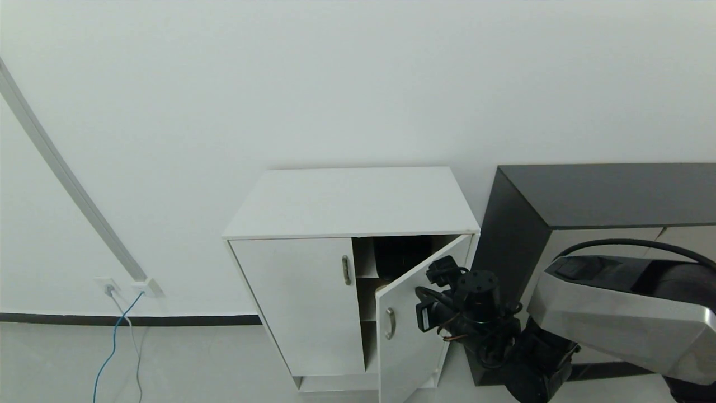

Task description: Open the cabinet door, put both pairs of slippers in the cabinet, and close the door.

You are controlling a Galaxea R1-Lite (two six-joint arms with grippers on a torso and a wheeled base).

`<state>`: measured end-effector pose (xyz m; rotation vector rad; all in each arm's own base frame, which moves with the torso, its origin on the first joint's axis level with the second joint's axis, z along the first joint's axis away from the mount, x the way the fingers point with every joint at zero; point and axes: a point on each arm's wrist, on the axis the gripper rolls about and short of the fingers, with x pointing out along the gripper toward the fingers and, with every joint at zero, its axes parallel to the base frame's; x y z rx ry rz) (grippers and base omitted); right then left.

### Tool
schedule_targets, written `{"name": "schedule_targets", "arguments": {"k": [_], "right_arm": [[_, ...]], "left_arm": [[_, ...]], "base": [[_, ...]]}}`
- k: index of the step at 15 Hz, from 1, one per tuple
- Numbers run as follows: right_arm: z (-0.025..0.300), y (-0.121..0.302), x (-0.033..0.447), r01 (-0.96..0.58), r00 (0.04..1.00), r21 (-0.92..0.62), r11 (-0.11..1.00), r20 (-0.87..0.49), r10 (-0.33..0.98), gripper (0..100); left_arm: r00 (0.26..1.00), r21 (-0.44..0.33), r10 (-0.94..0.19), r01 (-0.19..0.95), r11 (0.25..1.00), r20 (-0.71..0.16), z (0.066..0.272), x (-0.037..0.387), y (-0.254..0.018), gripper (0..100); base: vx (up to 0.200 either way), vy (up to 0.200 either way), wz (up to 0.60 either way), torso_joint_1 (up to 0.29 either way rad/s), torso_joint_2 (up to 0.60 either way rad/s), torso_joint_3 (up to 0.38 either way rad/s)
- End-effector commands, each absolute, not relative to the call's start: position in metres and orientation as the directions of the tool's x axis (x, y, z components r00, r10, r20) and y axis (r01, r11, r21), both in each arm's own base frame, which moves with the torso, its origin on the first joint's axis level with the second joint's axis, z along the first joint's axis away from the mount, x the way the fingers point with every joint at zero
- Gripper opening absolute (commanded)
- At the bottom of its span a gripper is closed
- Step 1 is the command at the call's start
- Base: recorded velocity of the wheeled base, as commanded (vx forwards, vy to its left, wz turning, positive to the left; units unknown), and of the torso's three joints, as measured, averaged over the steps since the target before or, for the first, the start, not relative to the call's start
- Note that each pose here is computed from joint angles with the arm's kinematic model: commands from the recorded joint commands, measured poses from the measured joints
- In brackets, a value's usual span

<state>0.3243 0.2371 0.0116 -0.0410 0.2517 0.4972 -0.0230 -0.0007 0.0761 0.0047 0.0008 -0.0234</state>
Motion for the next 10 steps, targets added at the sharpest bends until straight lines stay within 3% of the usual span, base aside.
{"name": "schedule_targets", "arguments": {"k": [1,10], "right_arm": [[0.004,0.237,0.333,-0.465,0.852,0.020,0.885,-0.261,0.454,0],[-0.004,0.230,0.372,-0.406,0.887,0.025,0.913,-0.228,0.401,0]], "left_arm": [[1.000,0.005,-0.023,0.023,1.000,-0.002,0.076,-0.023,-0.001,0],[1.000,0.005,-0.023,0.023,1.000,-0.002,0.076,-0.023,-0.001,0]], "base": [[0.000,0.000,0.00,0.000,0.00,0.000],[0.000,0.000,0.00,0.000,0.00,0.000]]}}
